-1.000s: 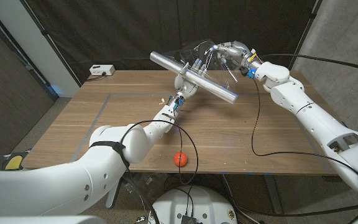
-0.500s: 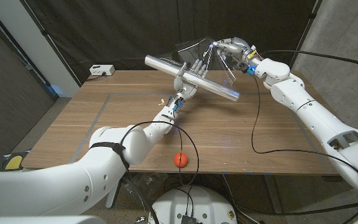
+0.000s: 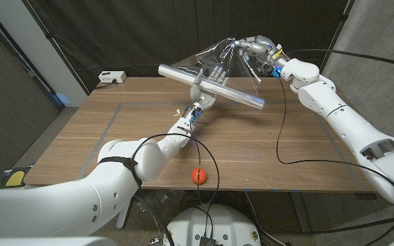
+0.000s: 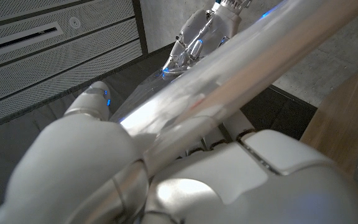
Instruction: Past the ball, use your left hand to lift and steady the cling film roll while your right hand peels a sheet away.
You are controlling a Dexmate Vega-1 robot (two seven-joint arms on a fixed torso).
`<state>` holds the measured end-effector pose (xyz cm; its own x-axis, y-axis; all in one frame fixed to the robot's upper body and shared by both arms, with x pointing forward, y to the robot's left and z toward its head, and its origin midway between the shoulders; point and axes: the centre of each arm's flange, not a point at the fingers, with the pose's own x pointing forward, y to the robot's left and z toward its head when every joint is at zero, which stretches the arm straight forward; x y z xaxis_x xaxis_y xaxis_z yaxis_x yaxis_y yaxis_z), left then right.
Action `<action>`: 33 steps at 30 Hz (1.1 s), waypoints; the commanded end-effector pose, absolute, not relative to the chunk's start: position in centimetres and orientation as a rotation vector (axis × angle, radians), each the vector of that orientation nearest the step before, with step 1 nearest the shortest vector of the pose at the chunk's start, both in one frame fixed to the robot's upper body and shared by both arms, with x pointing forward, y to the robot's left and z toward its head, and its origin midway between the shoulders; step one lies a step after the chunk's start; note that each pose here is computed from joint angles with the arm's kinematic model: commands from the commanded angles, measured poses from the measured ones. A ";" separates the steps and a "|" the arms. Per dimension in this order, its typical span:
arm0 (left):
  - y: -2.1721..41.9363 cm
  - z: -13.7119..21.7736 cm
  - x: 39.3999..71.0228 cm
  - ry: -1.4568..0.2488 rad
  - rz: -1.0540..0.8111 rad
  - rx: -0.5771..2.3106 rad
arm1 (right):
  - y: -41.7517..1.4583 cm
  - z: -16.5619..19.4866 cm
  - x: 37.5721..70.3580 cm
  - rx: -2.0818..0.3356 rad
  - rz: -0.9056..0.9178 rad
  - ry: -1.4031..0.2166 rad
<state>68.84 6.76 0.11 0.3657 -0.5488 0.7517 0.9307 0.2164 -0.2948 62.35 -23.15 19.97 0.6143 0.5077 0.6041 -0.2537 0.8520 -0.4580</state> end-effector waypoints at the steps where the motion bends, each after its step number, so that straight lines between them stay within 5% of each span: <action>1: 7.1 0.0 69.0 -0.559 -1.096 -0.820 | -23.2 21.2 62.7 -0.344 0.421 -0.804; 33: 7.4 0.0 69.4 -0.540 -1.065 -0.826 | -23.8 23.1 62.8 -0.316 0.342 -0.854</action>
